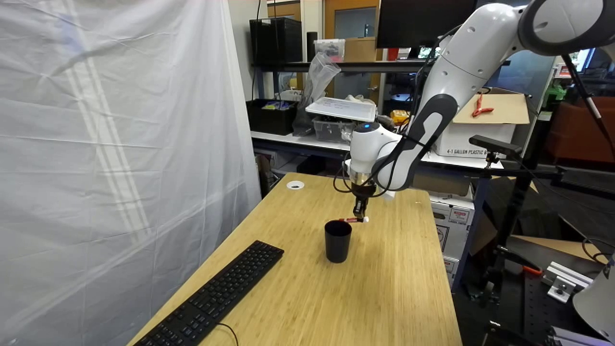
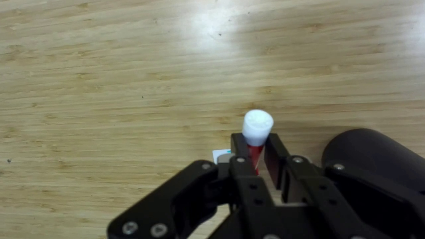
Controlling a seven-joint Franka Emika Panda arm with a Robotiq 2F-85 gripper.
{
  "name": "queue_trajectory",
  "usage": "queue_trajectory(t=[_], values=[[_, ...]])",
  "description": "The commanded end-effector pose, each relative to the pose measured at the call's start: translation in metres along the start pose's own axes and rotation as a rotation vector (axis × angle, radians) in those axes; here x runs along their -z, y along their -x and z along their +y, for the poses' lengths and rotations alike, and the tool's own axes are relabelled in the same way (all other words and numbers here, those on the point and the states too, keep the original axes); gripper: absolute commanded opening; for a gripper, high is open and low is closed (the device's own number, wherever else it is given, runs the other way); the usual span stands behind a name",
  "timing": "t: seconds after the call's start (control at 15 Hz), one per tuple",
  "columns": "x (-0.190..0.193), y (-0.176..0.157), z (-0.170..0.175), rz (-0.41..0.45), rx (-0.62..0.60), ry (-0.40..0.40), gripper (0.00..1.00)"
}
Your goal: Remove the orange marker from the black cup
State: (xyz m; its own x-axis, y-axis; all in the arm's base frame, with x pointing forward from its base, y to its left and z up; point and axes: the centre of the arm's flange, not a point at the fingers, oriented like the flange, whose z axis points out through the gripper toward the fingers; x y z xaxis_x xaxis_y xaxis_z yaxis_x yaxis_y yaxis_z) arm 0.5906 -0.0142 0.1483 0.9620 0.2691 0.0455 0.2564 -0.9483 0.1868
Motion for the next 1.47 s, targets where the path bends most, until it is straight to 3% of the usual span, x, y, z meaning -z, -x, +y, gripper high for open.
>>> queue_trajectory(t=[0.0,0.07,0.13,0.2,0.33,0.8,0.93,1.0,1.07,1.4], values=[[0.0025,0.0023,-0.0007,0.031,-0.029,0.003,0.05],[0.0024,0.0023,-0.0008,0.032,-0.028,0.001,0.05],[0.0023,0.0022,-0.0009,0.032,-0.027,-0.001,0.12],[0.002,0.0024,-0.001,0.03,-0.029,-0.003,0.44],[0.0012,0.0033,-0.0012,0.027,-0.03,-0.008,0.51],[0.0014,0.0038,-0.0005,0.024,-0.057,-0.037,0.99],[-0.0014,0.0018,-0.0016,0.007,-0.055,-0.023,1.0],[-0.0016,0.0018,-0.0021,0.005,-0.055,-0.024,0.96],[-0.0022,0.002,-0.0025,0.004,-0.054,-0.024,1.0],[-0.0029,0.0023,-0.0025,0.003,-0.054,-0.024,1.0]])
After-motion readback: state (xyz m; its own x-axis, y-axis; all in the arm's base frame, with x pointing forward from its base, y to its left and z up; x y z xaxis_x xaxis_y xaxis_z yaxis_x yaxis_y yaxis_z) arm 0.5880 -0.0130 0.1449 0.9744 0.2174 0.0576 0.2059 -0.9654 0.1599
